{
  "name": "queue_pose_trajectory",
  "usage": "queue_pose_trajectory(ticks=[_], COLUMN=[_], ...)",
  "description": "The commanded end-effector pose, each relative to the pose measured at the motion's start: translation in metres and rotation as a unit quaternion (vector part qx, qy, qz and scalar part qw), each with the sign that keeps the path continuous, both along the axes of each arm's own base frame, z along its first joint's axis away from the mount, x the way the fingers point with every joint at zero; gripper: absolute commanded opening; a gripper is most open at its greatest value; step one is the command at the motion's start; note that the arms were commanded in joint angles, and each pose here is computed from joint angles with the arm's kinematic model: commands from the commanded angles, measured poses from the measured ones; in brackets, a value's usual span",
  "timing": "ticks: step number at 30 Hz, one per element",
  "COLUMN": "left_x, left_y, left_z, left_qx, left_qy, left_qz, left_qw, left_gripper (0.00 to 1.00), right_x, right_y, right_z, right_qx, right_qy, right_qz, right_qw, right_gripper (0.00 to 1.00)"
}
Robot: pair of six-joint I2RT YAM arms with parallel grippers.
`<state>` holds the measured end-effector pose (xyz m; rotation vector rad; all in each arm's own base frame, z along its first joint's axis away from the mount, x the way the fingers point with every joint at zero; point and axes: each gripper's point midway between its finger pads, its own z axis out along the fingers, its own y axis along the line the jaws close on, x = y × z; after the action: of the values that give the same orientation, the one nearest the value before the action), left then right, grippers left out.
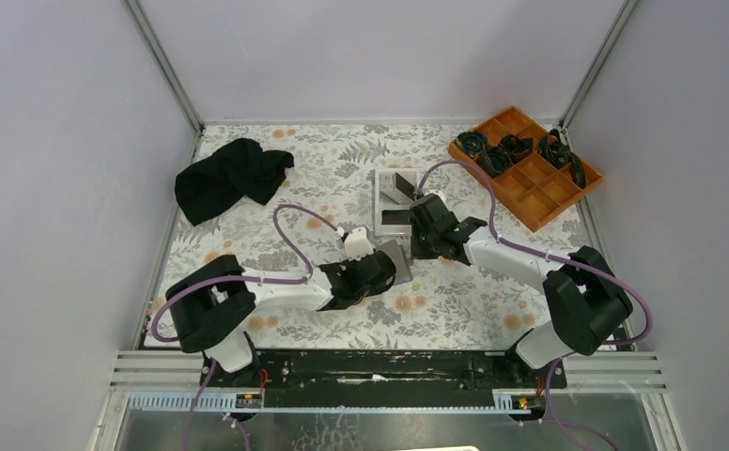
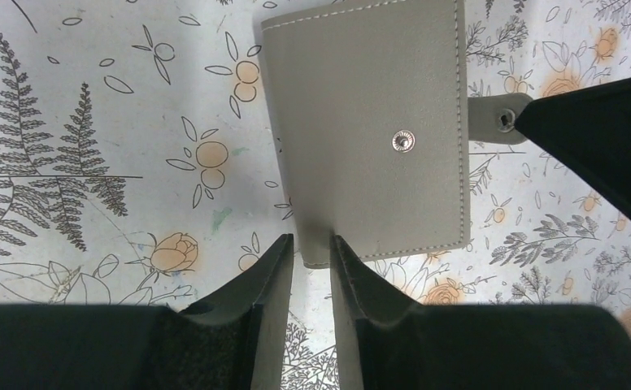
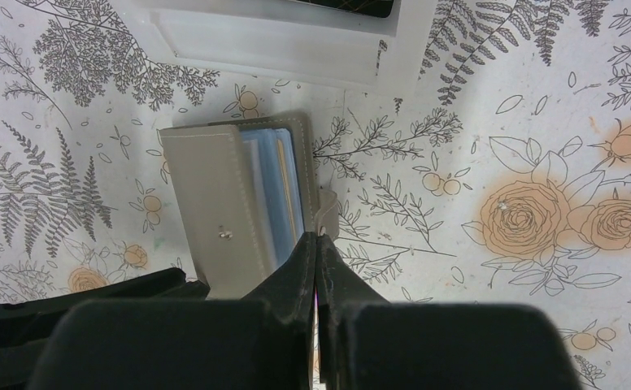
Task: Put the credit cards into the card holder
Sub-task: Close the card holder at the center of the board.
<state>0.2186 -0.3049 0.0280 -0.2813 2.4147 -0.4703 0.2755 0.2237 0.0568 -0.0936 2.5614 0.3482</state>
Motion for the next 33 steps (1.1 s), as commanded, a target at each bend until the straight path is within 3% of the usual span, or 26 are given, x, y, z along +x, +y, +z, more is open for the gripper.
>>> queue_pose_trajectory(ticks=[1, 22, 33], left_x=[0.012, 0.010, 0.005], left_y=[-0.010, -0.020, -0.020], left_z=[0.006, -0.010, -0.019], left_qx=[-0.005, -0.005, 0.000], left_qy=[-0.021, 0.001, 0.019], left_qz=[0.001, -0.007, -0.010], left_qw=[1.000, 1.000, 1.000], left_gripper=[0.31, 0.35, 0.42], right_x=[0.007, 0.005, -0.001], right_y=[0.008, 0.024, 0.037], right_z=[0.016, 0.021, 0.015], right_qx=[-0.001, 0.011, 0.017], right_qy=[-0.022, -0.015, 0.001], right_qz=[0.012, 0.038, 0.058], right_qw=[1.000, 0.999, 0.998], right_gripper=[0.00, 0.00, 0.00])
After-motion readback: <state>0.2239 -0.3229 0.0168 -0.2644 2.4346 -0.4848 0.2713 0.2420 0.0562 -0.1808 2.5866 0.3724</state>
